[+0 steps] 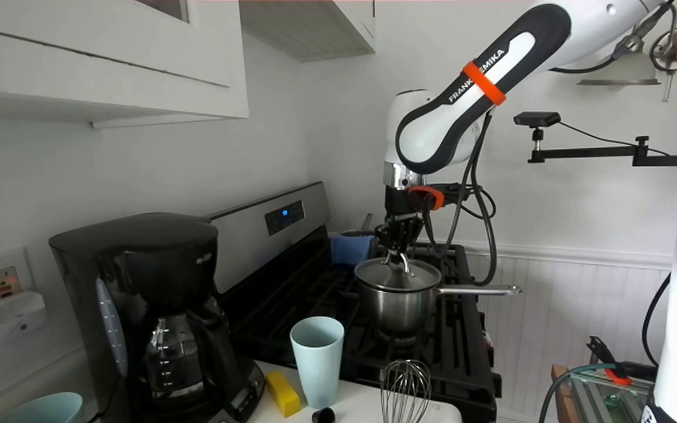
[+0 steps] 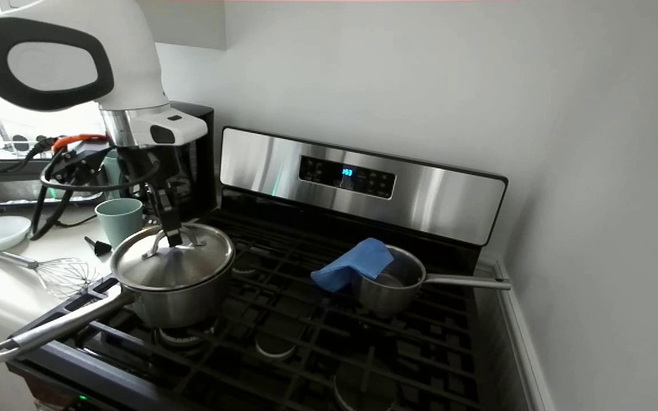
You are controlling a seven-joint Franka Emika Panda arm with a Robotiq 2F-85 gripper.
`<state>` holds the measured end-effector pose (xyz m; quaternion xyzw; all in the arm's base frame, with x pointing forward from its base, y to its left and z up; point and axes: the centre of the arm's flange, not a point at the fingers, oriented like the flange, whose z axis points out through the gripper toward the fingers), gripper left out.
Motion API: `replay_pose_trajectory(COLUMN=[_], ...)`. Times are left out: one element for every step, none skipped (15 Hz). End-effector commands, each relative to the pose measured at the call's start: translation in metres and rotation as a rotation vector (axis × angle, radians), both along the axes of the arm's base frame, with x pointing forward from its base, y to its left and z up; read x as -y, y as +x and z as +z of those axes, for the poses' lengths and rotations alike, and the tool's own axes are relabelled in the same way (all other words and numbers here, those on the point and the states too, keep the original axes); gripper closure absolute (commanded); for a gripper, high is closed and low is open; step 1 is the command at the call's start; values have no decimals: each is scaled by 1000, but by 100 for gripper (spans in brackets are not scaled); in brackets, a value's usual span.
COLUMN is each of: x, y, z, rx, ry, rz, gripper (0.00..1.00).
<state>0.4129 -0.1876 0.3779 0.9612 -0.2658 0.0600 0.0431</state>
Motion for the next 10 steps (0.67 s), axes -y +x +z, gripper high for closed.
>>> replay_pose_trajectory(x=[-9,-9,-10,-10,-11,-12,-13,-13,-14,-14], y=[-5,-5,-5,-4,-4,-5,-5,-5,-5,-5], z=[-8,-9,-9,-9,-9,-10,-11,-11,-12,-11], rx=[36,46,50,54,52,44,36,26,17,16], ry=[-60,-76,-82,-96,-104,-107,-109,-107,-98,-90], rz=[-2,2,7,10,12,17,20,23,27,25], gripper=[96,96,96,96,96,96,96,96,96,96])
